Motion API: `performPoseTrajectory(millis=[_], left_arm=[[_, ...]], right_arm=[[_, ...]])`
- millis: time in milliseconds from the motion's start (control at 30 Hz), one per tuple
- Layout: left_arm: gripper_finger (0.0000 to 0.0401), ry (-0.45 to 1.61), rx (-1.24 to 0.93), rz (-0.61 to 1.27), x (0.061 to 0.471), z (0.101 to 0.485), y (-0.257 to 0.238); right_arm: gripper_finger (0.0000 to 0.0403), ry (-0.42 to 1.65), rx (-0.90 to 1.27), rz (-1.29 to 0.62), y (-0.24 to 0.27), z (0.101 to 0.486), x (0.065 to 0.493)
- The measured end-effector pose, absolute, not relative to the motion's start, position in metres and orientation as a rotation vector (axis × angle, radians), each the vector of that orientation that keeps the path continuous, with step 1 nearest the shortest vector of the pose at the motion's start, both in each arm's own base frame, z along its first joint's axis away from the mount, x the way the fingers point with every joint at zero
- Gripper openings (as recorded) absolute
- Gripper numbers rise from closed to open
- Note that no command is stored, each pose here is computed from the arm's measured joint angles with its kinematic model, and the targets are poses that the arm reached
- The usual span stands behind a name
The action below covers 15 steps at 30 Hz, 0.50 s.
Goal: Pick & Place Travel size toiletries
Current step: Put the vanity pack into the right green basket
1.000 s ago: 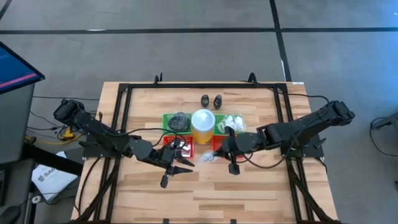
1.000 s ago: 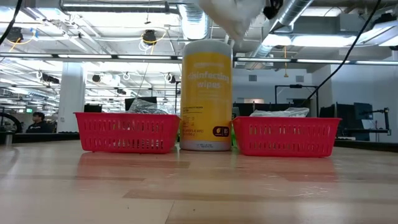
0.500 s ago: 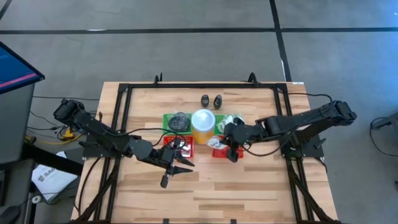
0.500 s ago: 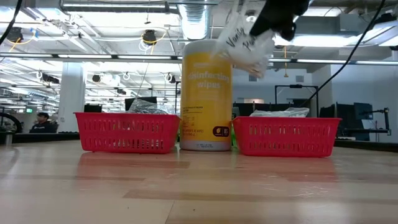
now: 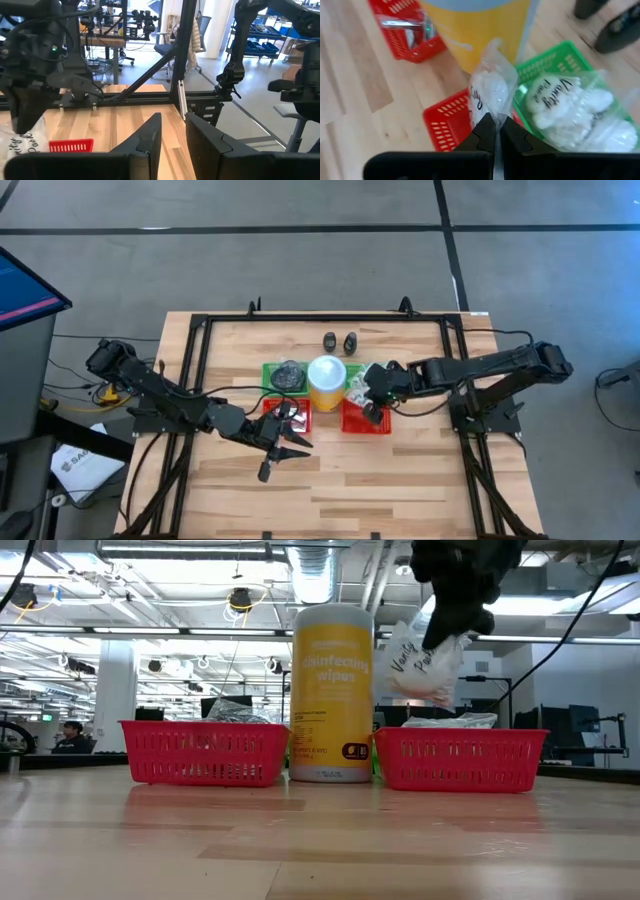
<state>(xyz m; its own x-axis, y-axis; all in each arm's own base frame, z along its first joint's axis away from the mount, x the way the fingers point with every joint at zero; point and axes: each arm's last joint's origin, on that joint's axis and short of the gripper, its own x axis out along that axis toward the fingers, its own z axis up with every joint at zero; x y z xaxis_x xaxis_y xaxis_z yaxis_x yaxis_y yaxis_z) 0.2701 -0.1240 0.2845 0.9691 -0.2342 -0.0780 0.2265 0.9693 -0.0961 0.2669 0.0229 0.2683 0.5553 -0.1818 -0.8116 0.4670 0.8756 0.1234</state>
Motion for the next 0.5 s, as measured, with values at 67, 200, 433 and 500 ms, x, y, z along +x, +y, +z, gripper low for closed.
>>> performPoseTrajectory(millis=[67, 200, 433, 500], left_arm=[[0.0081, 0.089, -0.087, -0.233, 0.270, 0.284, -0.124], [0.0081, 0.089, -0.087, -0.233, 0.270, 0.284, -0.124], [0.0081, 0.089, -0.087, -0.232, 0.270, 0.284, -0.124], [0.0081, 0.089, -0.087, -0.232, 0.270, 0.284, -0.124]], right_arm=[[0.0000, 0.919, 0.351, -0.414, 0.018, 0.266, 0.266], [0.0000, 0.912, 0.378, -0.458, 0.006, 0.266, 0.266], [0.0000, 0.917, 0.428, -0.544, -0.019, 0.265, 0.264], [0.0000, 0.911, 0.453, -0.552, -0.025, 0.265, 0.264]])
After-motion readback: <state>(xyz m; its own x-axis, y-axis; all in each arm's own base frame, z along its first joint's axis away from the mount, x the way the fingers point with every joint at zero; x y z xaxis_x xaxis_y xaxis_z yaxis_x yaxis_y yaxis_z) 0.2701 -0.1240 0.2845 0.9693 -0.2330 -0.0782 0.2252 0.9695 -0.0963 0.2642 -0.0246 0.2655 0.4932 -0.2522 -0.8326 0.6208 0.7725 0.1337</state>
